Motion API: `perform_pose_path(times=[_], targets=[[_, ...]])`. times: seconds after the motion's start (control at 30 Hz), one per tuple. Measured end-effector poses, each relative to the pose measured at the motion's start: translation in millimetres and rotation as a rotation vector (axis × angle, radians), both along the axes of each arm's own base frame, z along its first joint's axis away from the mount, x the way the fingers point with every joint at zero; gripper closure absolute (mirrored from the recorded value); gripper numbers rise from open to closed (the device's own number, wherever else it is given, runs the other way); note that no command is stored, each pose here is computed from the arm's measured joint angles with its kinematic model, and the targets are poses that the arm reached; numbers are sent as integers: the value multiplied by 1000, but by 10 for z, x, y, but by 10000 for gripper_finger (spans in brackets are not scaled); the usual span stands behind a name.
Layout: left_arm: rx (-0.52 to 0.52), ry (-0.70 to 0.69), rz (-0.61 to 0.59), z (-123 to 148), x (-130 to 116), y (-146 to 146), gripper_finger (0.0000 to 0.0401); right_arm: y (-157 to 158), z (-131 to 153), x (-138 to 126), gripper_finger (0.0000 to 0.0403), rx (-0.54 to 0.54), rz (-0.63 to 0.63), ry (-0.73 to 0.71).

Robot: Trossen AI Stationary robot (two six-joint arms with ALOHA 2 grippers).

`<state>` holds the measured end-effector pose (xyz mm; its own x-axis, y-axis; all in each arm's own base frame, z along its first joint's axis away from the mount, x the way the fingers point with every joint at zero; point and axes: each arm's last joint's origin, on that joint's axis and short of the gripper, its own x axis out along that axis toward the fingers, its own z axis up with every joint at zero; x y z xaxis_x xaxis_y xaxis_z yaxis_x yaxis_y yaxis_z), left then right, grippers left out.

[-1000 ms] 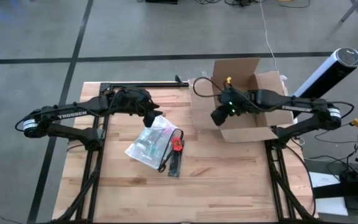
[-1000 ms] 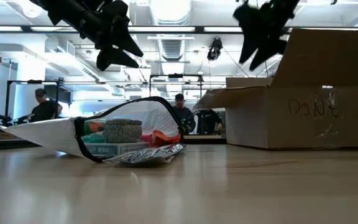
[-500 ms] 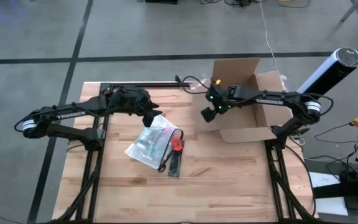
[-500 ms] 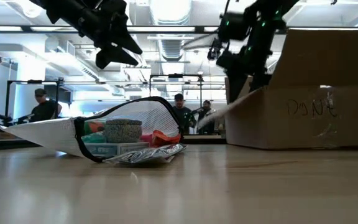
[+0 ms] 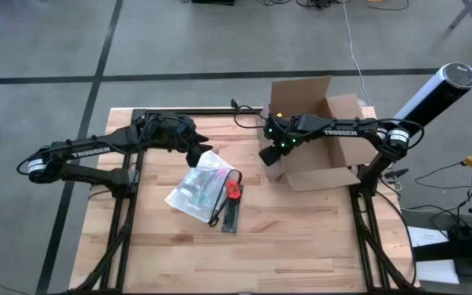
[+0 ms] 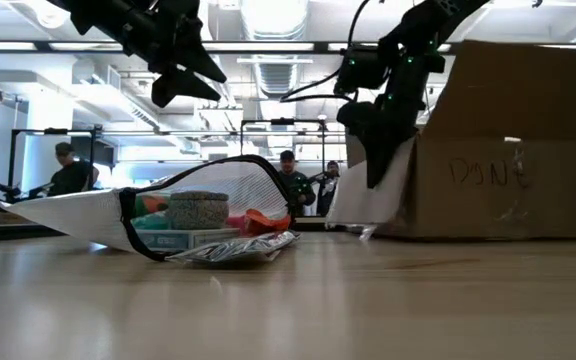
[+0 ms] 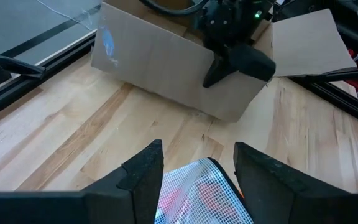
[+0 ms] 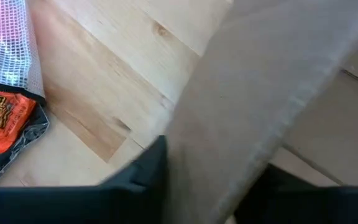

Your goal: Unpack boxes

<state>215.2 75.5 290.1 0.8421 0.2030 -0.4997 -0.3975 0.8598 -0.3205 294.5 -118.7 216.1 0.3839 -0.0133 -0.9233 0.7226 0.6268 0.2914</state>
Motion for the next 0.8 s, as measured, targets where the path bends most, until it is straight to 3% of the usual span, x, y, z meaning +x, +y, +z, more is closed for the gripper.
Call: perform_pose_path(times=[0.07, 0.3, 0.57, 0.67, 0.8], targets=[[2, 0, -1, 1, 0, 0, 225, 8, 46, -12, 389, -8, 9, -19], [5, 0, -2, 1, 0, 0, 231, 85, 387, -44, 400, -58, 67, -64], [24, 4, -10, 1, 2, 2, 227, 302, 1086, 133, 403, -318, 323, -82], [25, 5, -8, 1, 2, 2, 224, 358, 1212, 186, 402, -386, 401, -76], [25, 6, -7, 1, 1, 3, 224, 372, 1226, 231, 402, -398, 456, -61]])
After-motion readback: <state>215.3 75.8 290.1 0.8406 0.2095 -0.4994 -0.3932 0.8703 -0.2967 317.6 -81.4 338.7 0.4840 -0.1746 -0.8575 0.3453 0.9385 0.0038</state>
